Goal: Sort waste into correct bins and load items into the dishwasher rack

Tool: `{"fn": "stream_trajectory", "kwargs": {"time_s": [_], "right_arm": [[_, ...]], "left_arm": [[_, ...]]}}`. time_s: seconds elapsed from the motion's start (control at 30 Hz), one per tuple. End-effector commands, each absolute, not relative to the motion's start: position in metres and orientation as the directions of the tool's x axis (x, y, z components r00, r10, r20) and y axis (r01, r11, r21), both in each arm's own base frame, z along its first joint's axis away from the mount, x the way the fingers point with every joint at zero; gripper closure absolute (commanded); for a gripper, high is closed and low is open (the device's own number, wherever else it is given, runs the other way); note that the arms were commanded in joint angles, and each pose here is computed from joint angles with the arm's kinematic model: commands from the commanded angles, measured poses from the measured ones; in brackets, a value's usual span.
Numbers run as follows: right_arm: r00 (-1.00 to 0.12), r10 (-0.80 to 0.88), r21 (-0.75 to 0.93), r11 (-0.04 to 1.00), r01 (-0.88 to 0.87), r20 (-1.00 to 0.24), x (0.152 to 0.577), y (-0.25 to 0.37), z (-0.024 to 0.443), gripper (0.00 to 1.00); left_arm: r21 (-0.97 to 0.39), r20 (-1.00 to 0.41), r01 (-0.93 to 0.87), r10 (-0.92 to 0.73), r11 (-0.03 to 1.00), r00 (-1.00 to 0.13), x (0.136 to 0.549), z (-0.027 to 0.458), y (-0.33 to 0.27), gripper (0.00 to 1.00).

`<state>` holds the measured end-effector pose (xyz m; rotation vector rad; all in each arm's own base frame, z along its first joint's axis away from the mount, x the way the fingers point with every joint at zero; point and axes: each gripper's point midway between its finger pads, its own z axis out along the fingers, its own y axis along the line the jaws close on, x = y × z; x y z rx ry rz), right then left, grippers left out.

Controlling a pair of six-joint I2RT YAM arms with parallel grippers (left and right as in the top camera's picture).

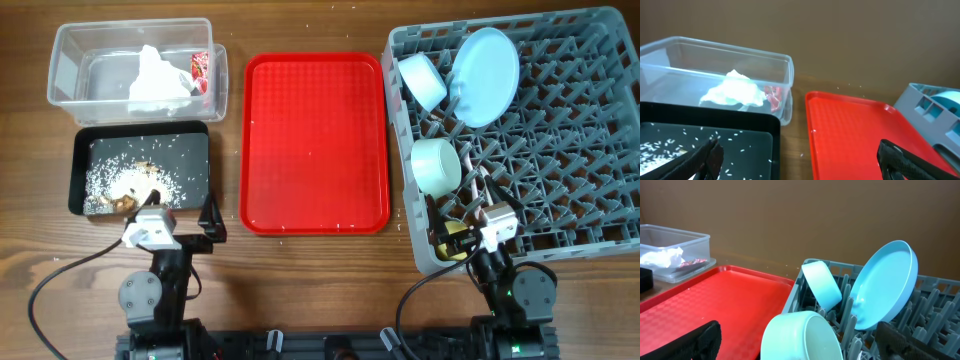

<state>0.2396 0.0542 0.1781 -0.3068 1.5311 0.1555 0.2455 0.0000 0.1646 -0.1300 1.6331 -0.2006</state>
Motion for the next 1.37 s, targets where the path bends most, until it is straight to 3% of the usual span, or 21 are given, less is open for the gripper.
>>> {"fn": "stream_trajectory", "kwargs": {"time_s": [0.0,1.33], "right_arm": [[0.054,-0.099,-0.111,0.949,-0.297,-0.994,0.2387,0.0553,0.1804,0.00],[0.054,-0.099,-0.110,0.949,-0.297,-0.994,0.2387,0.0553,0.1804,0.00]], "left_arm": [[-0.186,-0.981,0.045,-0.183,0.981,-0.069,0.2457,0.1602,-0.0034,0.00],[-0.187,-0.981,0.060,-0.182,0.981,-0.072,0.2456,0.1603,-0.0069,0.00]]}}
